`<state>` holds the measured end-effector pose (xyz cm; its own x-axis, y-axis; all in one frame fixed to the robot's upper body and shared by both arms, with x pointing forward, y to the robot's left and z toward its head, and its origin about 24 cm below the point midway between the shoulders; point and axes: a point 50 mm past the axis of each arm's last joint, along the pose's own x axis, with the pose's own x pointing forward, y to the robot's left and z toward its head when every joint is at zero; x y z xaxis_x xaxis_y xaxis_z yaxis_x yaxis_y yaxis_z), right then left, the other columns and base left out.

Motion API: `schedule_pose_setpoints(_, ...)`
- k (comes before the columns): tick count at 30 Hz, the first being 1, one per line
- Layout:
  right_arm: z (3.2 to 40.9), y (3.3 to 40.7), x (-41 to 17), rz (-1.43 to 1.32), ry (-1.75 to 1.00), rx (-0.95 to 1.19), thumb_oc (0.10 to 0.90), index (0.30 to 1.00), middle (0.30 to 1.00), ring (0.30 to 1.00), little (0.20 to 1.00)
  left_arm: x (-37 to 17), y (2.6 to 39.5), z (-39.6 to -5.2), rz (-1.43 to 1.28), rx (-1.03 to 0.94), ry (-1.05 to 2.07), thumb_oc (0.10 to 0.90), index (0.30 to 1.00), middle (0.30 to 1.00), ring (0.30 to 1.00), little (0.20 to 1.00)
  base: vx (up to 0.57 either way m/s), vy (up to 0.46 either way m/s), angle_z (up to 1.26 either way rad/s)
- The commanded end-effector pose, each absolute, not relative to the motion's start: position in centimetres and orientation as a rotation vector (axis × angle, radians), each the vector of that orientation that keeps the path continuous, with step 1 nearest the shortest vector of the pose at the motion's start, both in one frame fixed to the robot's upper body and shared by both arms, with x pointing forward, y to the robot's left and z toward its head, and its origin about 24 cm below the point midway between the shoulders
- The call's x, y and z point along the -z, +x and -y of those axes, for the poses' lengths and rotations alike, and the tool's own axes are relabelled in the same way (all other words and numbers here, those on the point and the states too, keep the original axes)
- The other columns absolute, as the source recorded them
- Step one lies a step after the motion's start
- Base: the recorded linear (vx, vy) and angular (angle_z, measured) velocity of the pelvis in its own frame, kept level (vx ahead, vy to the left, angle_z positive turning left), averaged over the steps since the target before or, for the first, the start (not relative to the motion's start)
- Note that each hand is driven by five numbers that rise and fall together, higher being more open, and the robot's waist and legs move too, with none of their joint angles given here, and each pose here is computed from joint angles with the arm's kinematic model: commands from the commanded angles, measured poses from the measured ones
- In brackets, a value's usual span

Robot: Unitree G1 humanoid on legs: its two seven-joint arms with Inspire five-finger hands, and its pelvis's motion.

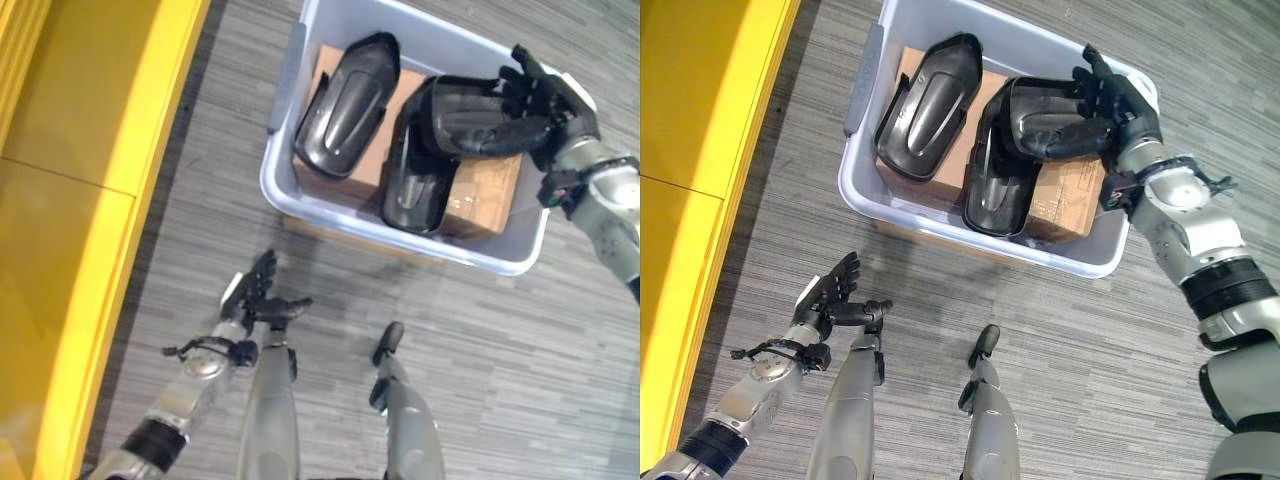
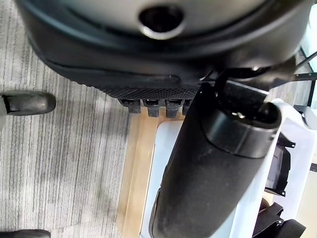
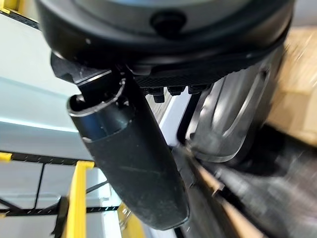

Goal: Move parts from the plastic box to the shelf.

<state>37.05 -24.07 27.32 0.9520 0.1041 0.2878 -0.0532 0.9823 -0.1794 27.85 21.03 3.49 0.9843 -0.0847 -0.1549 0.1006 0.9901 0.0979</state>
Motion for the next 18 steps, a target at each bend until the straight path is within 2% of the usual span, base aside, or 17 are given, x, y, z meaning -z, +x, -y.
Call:
schedule_pose_setpoints(1, 24.2, 35.3, -34.5, 0.571, -0.097, -0.039, 0.9, 1.0, 1.0, 1.0, 1.0, -5.2, 27.6, -19.6, -0.05, 0.133, 0.042, 0.9, 1.0, 1.0, 1.0, 1.0, 0.01, 0.017, 0.09)
schedule_pose_setpoints(9, 21.2, 36.9, -33.8, 0.58, 0.026, -0.017, 0.9, 1.0, 1.0, 1.0, 1.0, -5.6, 28.1, -19.5, -0.036, 0.105, 0.035, 0.9, 1.0, 1.0, 1.0, 1.0, 0.0, 0.011, 0.05)
schedule_pose_setpoints(18, 24.6, 38.7, -34.3, 0.511, 0.075, 0.266, 0.9, 1.0, 1.0, 1.0, 1.0, -5.6, 28.1, -19.8, -0.032, 0.061, 0.003, 0.9, 1.0, 1.0, 1.0, 1.0, 0.01, 0.025, 0.08)
